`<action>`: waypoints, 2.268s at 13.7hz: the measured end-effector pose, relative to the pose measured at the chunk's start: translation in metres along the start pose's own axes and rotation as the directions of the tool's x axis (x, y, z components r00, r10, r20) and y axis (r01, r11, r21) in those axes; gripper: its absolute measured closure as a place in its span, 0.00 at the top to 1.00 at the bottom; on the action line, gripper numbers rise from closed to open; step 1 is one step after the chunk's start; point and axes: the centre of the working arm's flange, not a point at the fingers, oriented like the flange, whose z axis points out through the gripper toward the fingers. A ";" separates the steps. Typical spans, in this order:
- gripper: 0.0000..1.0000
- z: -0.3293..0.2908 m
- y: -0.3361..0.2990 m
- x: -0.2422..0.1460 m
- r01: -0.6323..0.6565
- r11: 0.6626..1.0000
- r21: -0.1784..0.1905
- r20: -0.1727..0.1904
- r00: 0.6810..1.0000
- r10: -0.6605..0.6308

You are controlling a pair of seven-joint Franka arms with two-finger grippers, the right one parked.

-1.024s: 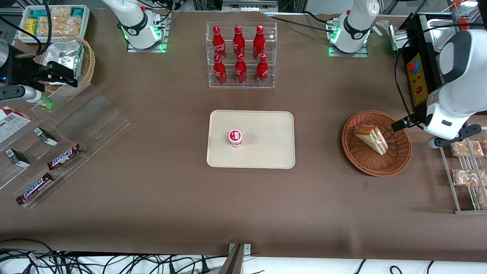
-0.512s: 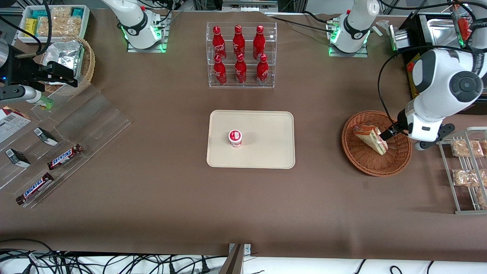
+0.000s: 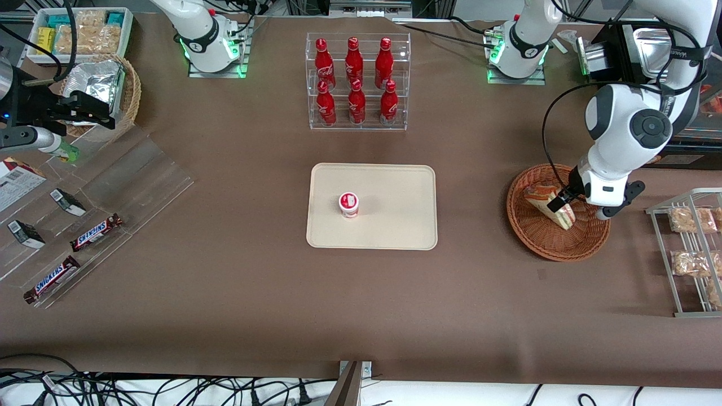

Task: Place sandwich from basket to tray
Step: 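Lower the left gripper onto the sandwich and close it on the wrapper, then lift the held sandwich up out of the basket with the left gripper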

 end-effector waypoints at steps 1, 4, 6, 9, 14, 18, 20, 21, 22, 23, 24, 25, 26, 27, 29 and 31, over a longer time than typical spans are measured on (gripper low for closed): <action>1.00 0.009 -0.001 -0.002 0.009 1.000 -0.007 -0.003 1.000 -0.009; 1.00 0.031 -0.001 -0.006 0.033 0.999 -0.013 0.001 0.999 -0.033; 1.00 0.040 -0.001 -0.007 0.037 0.999 -0.015 0.003 0.999 -0.037; 1.00 0.051 -0.001 -0.008 0.026 1.000 -0.008 0.003 1.000 -0.026; 0.57 0.054 -0.012 0.000 0.024 1.000 0.008 -0.007 1.000 -0.024; 0.34 0.055 -0.012 -0.001 -0.067 0.996 0.052 -0.046 0.997 0.069; 0.29 0.051 -0.012 0.001 -0.075 0.996 0.057 -0.053 0.996 0.078; 0.25 0.046 -0.012 0.001 -0.077 0.995 0.067 -0.050 0.995 0.081; 0.20 0.037 -0.013 0.002 -0.085 0.993 0.078 -0.047 0.995 0.089; 0.18 0.024 -0.011 0.004 -0.104 0.991 0.088 -0.047 0.993 0.108; 0.18 0.009 -0.008 0.006 -0.119 0.988 0.095 -0.049 0.991 0.124; 0.18 -0.007 -0.002 0.007 -0.127 0.987 0.101 -0.047 0.990 0.132; 0.18 -0.024 0.006 0.008 -0.134 0.985 0.106 -0.033 0.990 0.138; 0.18 -0.043 0.016 0.010 -0.141 0.984 0.107 -0.011 0.990 0.143; 0.18 -0.084 0.036 0.016 -0.159 0.982 0.100 0.032 0.987 0.157; 0.18 -0.122 0.054 0.018 -0.178 0.980 0.090 0.055 0.983 0.174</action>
